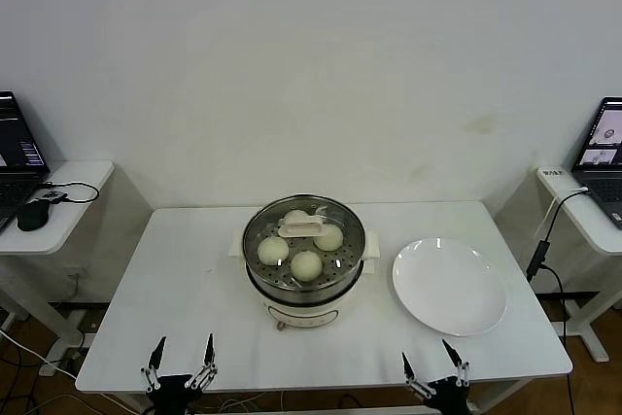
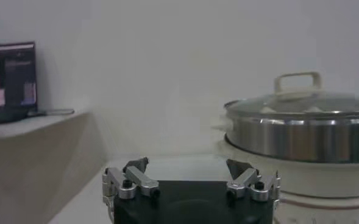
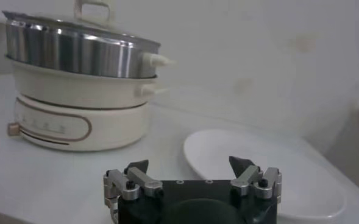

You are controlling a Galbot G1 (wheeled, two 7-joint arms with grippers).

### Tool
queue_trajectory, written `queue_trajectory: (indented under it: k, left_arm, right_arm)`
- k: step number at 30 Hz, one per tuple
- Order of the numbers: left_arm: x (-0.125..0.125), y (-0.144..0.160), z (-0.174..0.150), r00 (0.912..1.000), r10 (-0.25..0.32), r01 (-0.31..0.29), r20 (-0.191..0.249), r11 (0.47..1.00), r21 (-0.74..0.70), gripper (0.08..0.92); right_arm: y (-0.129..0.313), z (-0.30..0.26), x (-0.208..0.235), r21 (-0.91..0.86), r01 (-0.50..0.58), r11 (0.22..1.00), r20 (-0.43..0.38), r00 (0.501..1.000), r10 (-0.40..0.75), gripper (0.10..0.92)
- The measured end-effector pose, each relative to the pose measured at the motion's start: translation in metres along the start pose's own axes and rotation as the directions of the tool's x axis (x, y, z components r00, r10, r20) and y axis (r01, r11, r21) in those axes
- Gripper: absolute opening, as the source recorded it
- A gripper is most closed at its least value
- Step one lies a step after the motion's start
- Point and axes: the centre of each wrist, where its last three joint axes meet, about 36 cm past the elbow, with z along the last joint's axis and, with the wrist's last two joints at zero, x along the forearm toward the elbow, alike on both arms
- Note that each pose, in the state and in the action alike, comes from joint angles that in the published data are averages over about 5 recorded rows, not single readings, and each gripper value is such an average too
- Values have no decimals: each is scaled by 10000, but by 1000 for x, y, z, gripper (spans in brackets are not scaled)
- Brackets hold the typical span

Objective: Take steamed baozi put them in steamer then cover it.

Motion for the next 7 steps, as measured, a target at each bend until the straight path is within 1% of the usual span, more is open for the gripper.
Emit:
queue_trajectory:
  k: [7]
  left_arm:
    - [7, 0, 7, 9999, -58, 62, -162, 9998, 200, 823]
  right_arm:
    - [0, -2, 1, -91, 55, 9999, -44, 10000, -55, 823]
